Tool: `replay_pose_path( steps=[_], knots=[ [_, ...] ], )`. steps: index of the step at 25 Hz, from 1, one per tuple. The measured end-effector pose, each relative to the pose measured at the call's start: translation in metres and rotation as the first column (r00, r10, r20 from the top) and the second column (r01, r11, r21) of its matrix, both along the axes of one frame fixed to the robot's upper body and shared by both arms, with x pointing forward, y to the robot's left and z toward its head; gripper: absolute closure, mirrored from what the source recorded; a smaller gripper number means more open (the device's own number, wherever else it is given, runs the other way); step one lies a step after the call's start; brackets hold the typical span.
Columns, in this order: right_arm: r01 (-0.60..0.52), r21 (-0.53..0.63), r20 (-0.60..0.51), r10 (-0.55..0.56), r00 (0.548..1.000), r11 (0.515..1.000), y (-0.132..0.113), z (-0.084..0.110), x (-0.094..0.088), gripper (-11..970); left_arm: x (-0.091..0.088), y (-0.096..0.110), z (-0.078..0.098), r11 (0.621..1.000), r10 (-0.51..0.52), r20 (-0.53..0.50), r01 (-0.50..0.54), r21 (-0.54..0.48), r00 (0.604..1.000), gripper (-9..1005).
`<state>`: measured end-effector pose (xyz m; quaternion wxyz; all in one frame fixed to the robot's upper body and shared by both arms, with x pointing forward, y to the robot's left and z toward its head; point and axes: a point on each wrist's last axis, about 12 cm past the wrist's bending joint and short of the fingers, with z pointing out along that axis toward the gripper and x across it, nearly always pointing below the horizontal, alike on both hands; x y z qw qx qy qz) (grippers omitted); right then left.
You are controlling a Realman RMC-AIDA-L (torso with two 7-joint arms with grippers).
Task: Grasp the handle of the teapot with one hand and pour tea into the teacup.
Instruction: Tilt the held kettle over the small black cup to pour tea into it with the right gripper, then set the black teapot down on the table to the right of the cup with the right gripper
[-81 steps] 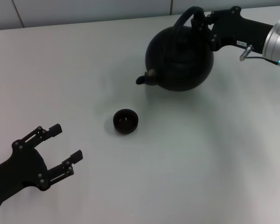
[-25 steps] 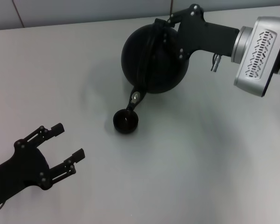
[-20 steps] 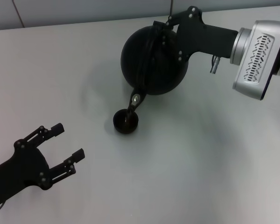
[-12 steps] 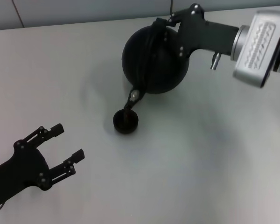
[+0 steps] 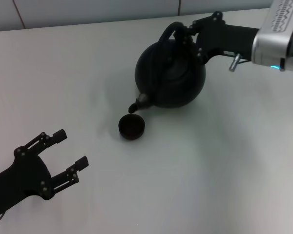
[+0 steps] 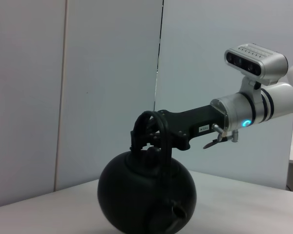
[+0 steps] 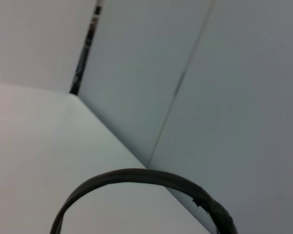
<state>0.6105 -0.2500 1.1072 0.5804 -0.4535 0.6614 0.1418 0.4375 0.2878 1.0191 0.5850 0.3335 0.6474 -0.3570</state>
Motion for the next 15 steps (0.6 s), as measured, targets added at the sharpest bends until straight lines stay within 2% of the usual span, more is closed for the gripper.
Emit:
replay_pose_path(
  steps=[9, 15],
  knots=[
    [0.148, 0.181, -0.076, -0.136, 0.988, 0.972, -0.035, -0.005, -0.019, 863, 0.001, -0.002, 0.001, 1.0, -0.005, 0.004, 0.005, -0.003, 1.0, 198],
    [0.183, 0.21, -0.089, -0.168, 0.982, 0.96, -0.043, -0.01, -0.027, 861, 0.005, -0.003, 0.003, 1.0, -0.014, 0.012, 0.014, -0.004, 1.0, 198]
  ],
)
